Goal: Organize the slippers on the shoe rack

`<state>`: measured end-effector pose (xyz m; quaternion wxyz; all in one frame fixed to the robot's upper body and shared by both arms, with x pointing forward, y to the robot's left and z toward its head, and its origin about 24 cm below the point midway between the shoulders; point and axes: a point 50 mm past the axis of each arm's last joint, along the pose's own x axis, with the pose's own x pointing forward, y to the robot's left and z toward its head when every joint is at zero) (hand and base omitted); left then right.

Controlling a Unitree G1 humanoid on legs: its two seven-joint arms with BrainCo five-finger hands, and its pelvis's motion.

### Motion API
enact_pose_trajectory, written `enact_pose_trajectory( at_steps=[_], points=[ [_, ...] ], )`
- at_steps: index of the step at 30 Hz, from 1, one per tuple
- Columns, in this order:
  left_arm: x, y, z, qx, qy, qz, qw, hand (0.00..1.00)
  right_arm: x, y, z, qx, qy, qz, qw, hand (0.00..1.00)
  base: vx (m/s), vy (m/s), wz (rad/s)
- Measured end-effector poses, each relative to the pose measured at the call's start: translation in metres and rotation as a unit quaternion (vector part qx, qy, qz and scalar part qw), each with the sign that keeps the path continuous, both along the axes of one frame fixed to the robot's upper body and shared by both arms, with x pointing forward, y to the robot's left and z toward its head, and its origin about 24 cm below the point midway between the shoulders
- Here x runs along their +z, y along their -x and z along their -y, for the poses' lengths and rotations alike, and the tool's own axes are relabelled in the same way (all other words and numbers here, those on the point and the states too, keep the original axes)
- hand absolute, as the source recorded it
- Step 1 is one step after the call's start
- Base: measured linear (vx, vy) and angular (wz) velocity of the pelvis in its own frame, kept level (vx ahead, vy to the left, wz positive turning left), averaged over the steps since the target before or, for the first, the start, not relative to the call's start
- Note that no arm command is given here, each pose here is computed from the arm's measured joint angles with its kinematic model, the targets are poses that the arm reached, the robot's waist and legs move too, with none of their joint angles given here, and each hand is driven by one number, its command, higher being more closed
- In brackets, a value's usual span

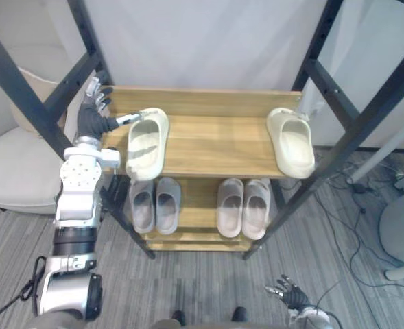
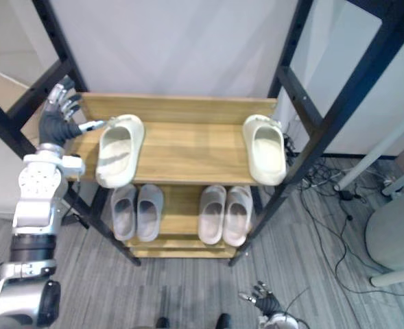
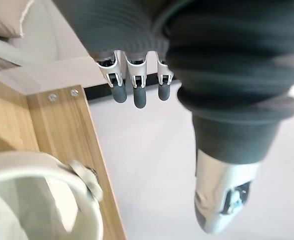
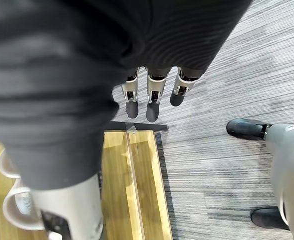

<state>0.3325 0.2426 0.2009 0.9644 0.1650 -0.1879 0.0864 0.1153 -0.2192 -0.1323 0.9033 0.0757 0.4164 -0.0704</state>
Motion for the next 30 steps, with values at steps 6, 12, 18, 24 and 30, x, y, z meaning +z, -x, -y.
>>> enact_pose_trajectory(
  at_steps=[6,12,18,24,30],
  points=[
    [-0.006,-0.009,-0.001,0.012,-0.024,-0.037,0.999,0.00,0.004,-0.008,-0.007,-0.001,-0.005,0.016,1.000,0.00,0.00,0.000,0.00],
    [-0.018,-0.015,0.003,0.014,-0.041,-0.069,0.997,0.00,0.006,-0.008,-0.014,0.004,0.006,0.020,1.000,0.00,0.00,0.005,-0.03],
    [-0.010,-0.025,0.000,0.040,-0.070,-0.078,0.994,0.00,0.010,-0.010,-0.014,0.001,0.009,0.031,0.999,0.00,-0.01,0.011,-0.10],
    [-0.013,-0.027,-0.005,0.061,-0.088,-0.098,0.989,0.00,0.011,-0.010,-0.016,-0.001,0.006,0.034,0.999,0.00,0.01,0.017,-0.09],
    [-0.004,-0.034,-0.007,0.086,-0.123,-0.113,0.982,0.00,0.015,-0.013,-0.023,-0.008,0.000,0.047,0.999,0.00,0.00,0.012,-0.05]
  ],
)
